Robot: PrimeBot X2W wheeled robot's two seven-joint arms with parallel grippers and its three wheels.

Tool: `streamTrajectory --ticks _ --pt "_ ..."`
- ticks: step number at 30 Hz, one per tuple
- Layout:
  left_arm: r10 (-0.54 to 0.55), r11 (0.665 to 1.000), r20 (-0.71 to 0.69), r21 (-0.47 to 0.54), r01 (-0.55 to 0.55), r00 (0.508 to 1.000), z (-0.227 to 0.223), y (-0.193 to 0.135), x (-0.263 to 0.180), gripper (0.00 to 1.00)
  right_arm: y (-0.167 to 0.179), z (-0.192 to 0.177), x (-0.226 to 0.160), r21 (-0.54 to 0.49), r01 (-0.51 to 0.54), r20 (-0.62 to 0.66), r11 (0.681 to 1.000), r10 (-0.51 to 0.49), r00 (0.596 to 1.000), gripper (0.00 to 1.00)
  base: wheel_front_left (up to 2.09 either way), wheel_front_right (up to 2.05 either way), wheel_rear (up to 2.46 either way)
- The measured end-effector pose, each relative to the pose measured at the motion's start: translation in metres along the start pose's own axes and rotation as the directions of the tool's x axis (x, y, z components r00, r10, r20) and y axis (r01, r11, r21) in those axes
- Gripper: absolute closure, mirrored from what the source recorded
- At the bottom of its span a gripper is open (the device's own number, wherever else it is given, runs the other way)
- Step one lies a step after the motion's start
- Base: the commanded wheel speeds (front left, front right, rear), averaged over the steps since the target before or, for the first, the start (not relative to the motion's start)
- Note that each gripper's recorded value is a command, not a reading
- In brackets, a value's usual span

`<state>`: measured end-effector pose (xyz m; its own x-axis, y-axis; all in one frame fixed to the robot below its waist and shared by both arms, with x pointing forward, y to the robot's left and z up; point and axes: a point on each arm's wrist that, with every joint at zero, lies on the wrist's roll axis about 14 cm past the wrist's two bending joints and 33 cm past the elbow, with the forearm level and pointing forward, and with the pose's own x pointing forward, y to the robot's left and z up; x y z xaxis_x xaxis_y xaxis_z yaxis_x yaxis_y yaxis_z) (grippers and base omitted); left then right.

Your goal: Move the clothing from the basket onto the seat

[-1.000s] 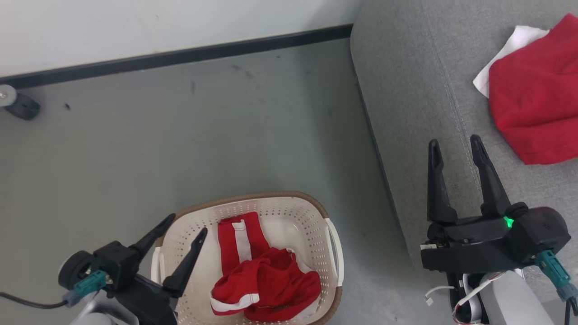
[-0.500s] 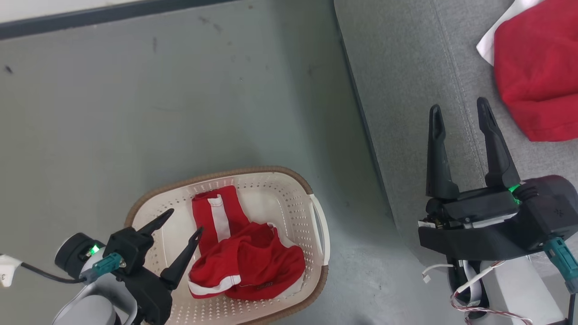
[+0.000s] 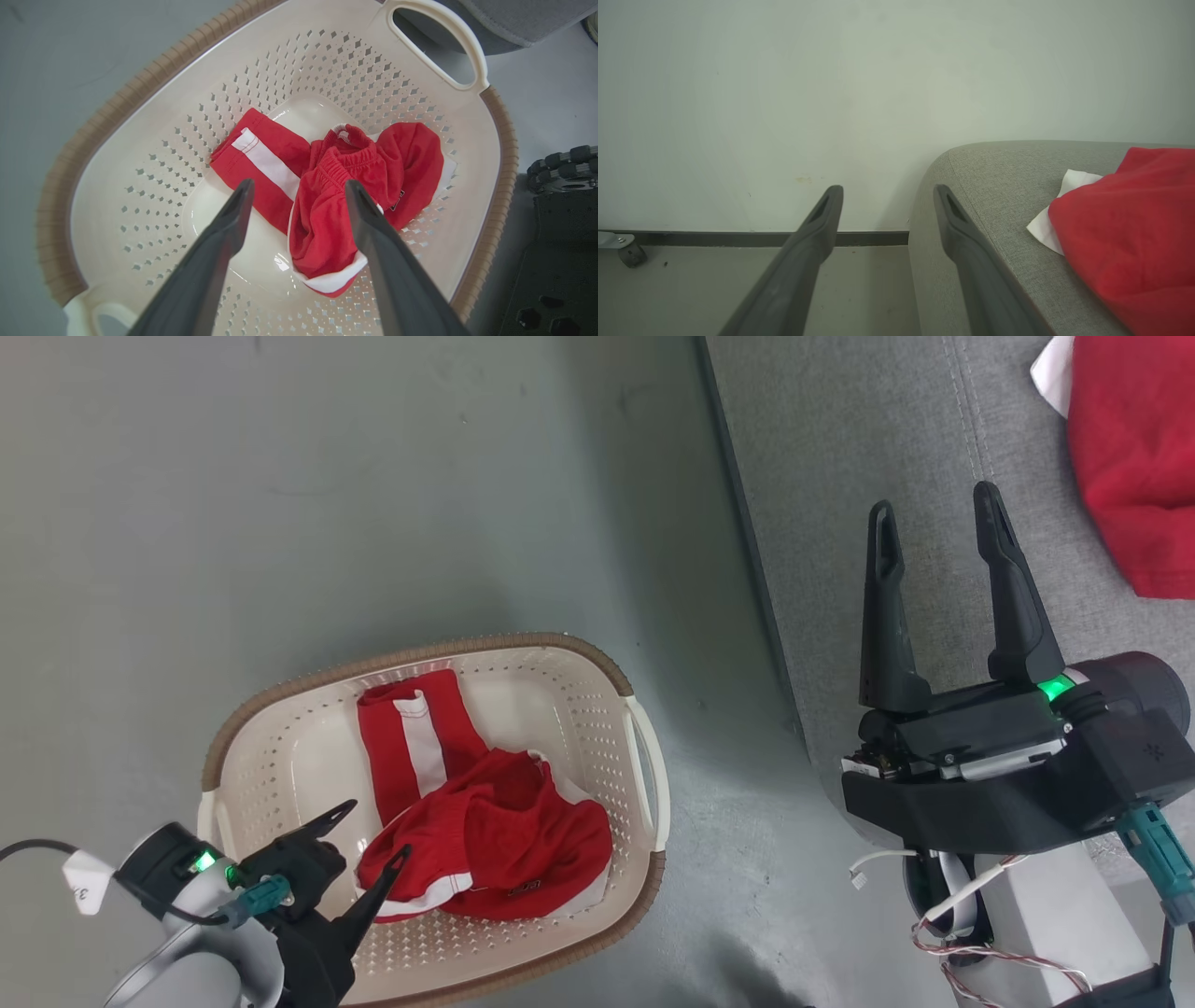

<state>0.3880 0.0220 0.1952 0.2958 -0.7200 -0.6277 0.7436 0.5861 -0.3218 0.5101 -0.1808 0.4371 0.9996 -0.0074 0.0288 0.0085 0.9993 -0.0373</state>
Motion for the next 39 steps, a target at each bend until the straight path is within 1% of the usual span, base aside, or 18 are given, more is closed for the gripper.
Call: streamTrajectory --ticks 4,11,16,22,28,34,39 --pt "-0.036 0.998 -0.027 0.041 0.037 0.999 -0.008 -0.005 0.010 0.00 0.004 -0.005 0.003 -0.007 -0.011 -0.005 1.000 0.011 1.000 0.00 0.00 0.00 0.00" --pt "-0.072 0.995 -0.100 0.054 0.078 0.992 -0.033 -0.010 0.021 0.00 0.008 -0.016 0.005 -0.011 -0.026 -0.028 1.000 0.026 0.999 0.00 0.00 0.00 0.00" --pt "-0.091 0.992 -0.118 0.075 0.100 0.989 -0.036 -0.012 0.033 0.00 0.003 -0.023 0.003 -0.023 -0.012 -0.049 1.000 0.011 0.999 0.00 0.00 0.00 0.00" --pt "-0.141 0.982 -0.131 0.110 0.156 0.981 -0.033 -0.031 0.049 0.00 -0.004 -0.026 0.001 -0.037 0.006 -0.060 0.999 -0.008 0.998 0.00 0.00 0.00 0.00" --pt "-0.138 0.978 -0.171 0.130 0.161 0.976 -0.038 -0.030 0.053 0.00 -0.006 -0.024 0.001 -0.042 0.010 -0.058 0.999 -0.012 0.998 0.00 0.00 0.00 0.00" --pt "-0.140 0.974 -0.231 0.142 0.176 0.963 -0.046 -0.036 0.057 0.00 -0.008 -0.022 0.000 -0.047 0.016 -0.058 0.999 -0.019 0.998 0.00 0.00 0.00 0.00" --pt "-0.110 0.974 -0.296 0.157 0.162 0.949 -0.055 -0.031 0.058 0.00 -0.011 -0.020 -0.001 -0.045 0.024 -0.054 0.999 -0.027 0.998 0.00 0.00 0.00 0.00"
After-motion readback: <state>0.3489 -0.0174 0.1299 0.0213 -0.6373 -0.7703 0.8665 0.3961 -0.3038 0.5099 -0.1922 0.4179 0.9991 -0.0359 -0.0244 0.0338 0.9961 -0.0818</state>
